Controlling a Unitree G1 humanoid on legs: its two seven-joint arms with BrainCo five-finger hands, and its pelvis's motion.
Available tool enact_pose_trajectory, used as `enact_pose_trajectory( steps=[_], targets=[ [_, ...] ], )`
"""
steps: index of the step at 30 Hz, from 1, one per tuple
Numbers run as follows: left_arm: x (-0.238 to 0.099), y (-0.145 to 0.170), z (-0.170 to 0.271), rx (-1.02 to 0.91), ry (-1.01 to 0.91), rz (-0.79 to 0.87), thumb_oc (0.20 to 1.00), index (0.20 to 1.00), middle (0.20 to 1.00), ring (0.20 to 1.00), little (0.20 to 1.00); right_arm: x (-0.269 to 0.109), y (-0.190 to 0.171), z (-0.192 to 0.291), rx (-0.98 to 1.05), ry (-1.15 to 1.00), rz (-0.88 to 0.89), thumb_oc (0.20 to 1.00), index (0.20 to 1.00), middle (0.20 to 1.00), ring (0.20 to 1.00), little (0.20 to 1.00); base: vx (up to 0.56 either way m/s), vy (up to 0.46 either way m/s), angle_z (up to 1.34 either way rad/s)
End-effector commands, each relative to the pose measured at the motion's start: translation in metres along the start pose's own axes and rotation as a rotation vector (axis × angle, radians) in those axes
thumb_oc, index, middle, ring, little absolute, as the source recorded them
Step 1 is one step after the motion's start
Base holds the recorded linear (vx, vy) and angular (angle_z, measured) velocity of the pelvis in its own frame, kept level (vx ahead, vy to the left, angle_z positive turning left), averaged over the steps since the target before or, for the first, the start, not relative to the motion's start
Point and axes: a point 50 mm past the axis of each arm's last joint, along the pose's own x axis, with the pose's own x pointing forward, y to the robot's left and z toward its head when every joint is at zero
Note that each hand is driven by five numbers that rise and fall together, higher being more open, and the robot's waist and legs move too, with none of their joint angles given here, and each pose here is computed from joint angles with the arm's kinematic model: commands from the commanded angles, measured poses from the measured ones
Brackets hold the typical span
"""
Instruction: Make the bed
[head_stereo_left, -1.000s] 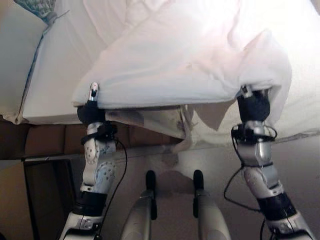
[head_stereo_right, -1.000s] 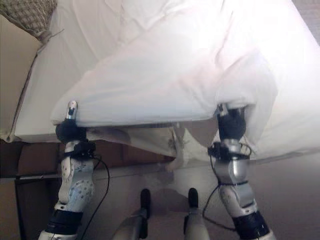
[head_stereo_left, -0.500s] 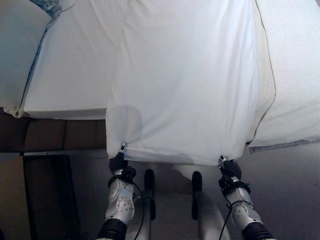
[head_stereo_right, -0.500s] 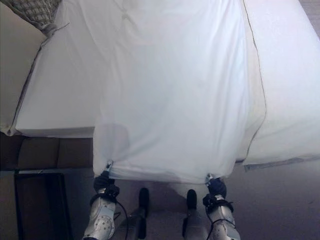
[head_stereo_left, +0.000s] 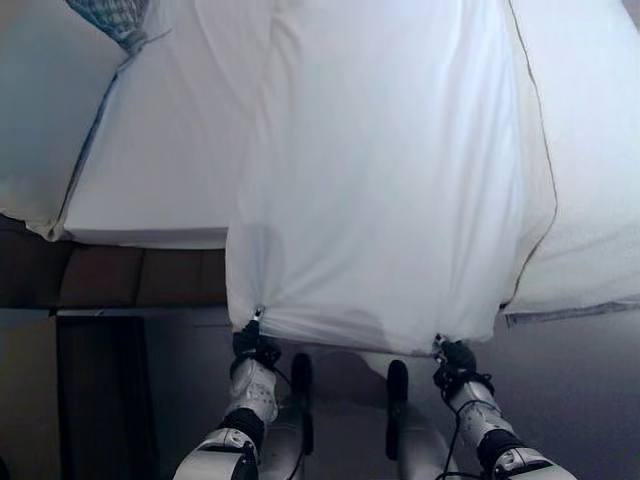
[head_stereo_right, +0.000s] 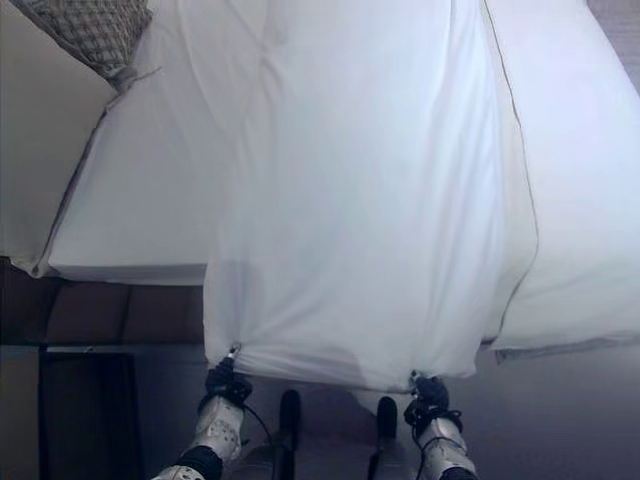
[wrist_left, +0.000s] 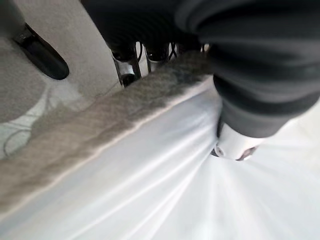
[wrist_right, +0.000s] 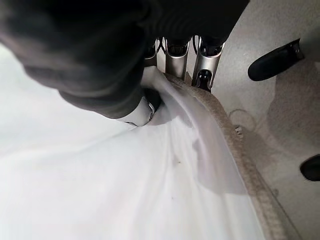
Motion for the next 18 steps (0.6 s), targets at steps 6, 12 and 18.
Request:
enact_pose_trajectory(
  steps=[6, 12, 18],
  targets=[
    [-0.048, 0.191, -0.003, 0.099, 0.115, 0.616, 1.0, 1.0, 1.0, 1.0, 1.0, -0.049, -0.103, -0.063, -0.21, 0.29, -0.346, 1.0, 1.0, 1.0, 1.0, 1.0, 0.01, -0.022, 0.14],
    [-0.056, 0.192, -0.019, 0.215, 0.19, 0.552, 1.0, 1.0, 1.0, 1.0, 1.0, -0.053, -0.104, -0.068, -0.263, 0.312, -0.326, 1.0, 1.0, 1.0, 1.0, 1.0, 0.01, -0.029, 0.11],
    [-0.063, 0.193, -0.028, 0.584, 0.271, 0.383, 1.0, 1.0, 1.0, 1.0, 1.0, -0.06, -0.107, -0.075, -0.387, 0.342, -0.264, 1.0, 1.0, 1.0, 1.0, 1.0, 0.0, -0.012, 0.01]
  ],
)
